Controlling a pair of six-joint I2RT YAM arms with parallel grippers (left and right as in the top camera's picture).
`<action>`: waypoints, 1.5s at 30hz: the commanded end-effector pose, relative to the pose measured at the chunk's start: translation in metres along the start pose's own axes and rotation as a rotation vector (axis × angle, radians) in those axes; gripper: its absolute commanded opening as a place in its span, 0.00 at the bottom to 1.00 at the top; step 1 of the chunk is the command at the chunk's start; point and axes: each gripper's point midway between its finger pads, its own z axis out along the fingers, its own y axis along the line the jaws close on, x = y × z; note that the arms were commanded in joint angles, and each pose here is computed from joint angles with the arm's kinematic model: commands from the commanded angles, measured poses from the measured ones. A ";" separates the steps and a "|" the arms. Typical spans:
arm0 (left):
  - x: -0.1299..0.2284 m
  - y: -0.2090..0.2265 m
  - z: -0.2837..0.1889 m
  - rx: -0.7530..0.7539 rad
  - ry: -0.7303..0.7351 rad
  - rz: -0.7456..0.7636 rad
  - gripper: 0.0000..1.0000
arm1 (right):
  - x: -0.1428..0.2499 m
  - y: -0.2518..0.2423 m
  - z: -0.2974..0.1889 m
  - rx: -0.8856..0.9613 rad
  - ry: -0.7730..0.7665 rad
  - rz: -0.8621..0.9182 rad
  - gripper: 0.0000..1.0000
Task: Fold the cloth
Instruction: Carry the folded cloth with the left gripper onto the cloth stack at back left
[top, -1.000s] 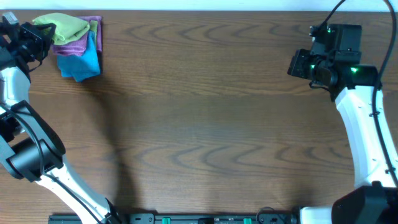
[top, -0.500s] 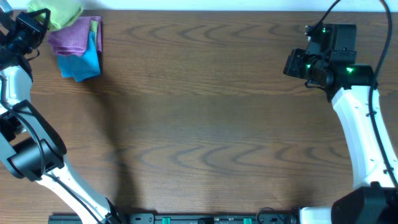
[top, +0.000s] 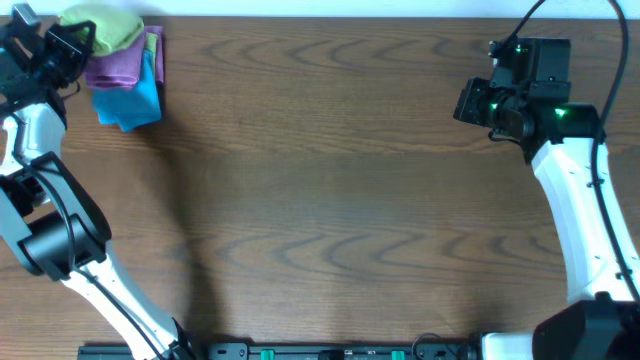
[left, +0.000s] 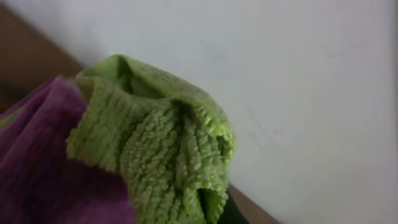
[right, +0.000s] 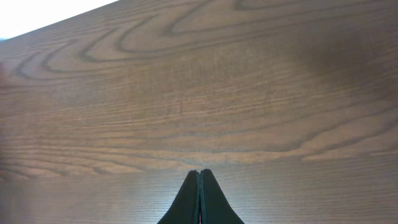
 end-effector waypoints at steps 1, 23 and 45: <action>0.005 0.016 0.004 -0.025 0.011 0.006 0.06 | -0.005 0.006 -0.007 -0.014 -0.022 0.009 0.02; 0.013 0.072 -0.025 -0.178 0.057 -0.160 0.95 | -0.005 0.006 -0.007 -0.015 -0.023 0.027 0.02; 0.025 0.040 -0.089 -0.271 0.183 -0.116 0.95 | -0.004 0.011 -0.007 -0.022 -0.021 0.021 0.01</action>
